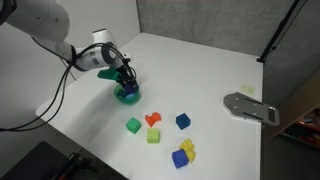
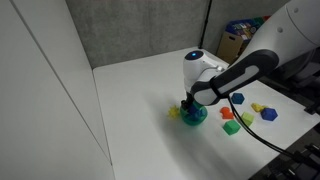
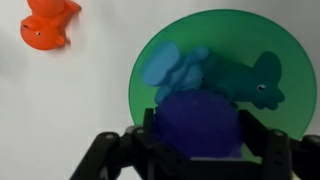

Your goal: Move the purple ball from the bowl to the dark blue block

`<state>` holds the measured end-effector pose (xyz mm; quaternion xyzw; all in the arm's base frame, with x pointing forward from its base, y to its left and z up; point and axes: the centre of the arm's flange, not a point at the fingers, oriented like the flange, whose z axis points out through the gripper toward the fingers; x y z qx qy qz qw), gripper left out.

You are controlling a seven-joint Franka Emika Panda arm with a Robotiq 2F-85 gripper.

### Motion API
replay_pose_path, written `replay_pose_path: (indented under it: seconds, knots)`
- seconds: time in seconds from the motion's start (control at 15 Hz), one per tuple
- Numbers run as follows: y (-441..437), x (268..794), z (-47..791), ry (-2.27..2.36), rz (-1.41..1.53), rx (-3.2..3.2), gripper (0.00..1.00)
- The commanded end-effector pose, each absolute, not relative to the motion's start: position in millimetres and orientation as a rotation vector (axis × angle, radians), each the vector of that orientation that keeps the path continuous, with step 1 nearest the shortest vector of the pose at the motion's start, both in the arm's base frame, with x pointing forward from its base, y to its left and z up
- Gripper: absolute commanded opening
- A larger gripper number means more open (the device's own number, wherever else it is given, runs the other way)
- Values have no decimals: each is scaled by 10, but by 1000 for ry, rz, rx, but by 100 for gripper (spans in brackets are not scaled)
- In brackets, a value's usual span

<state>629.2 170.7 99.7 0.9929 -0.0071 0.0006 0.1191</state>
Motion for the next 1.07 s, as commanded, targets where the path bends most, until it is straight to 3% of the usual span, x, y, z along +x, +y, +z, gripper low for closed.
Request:
replay_pose_path:
  seconds: [0.0, 0.53, 1.0]
  knots:
    - [1701, 6276, 1268, -41, 29, 2896, 54]
    - [1423, 6499, 2192, -154, 182, 2945, 46]
    - [525, 6590, 2176, -378, 162, 2883, 43]
